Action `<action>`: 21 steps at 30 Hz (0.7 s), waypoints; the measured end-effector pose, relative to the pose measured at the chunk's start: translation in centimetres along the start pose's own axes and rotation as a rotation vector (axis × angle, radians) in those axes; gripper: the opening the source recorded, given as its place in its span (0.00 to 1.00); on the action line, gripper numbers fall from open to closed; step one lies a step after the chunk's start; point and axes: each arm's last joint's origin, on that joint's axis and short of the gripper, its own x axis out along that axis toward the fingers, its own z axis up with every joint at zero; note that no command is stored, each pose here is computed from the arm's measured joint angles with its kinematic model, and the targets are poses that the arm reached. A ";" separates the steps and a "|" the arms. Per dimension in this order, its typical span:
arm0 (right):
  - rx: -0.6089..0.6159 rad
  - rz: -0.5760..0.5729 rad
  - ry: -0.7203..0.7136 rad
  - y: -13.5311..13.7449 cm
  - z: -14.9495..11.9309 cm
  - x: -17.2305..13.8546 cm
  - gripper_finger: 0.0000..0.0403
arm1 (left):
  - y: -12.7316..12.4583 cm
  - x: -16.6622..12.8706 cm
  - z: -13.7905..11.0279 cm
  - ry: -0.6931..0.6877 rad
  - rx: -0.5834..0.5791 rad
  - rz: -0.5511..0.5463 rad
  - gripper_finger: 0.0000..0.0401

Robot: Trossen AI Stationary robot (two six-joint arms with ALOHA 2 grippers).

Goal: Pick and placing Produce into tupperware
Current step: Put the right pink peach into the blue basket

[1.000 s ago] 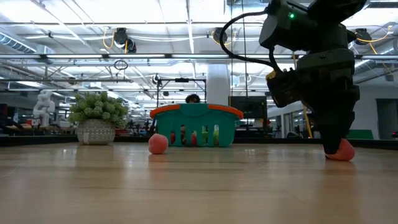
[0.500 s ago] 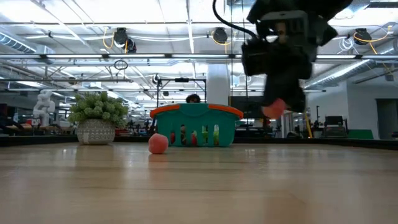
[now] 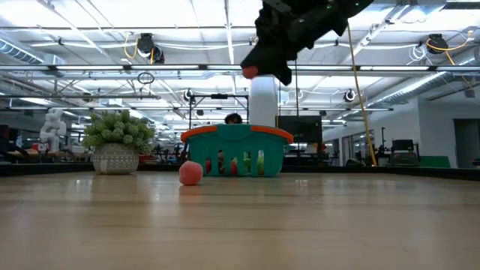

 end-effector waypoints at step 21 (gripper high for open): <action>0.154 -0.069 0.013 -12.1 1.9 1.7 0.23 | 0.6 0.4 0.4 -0.009 0.007 0.039 0.87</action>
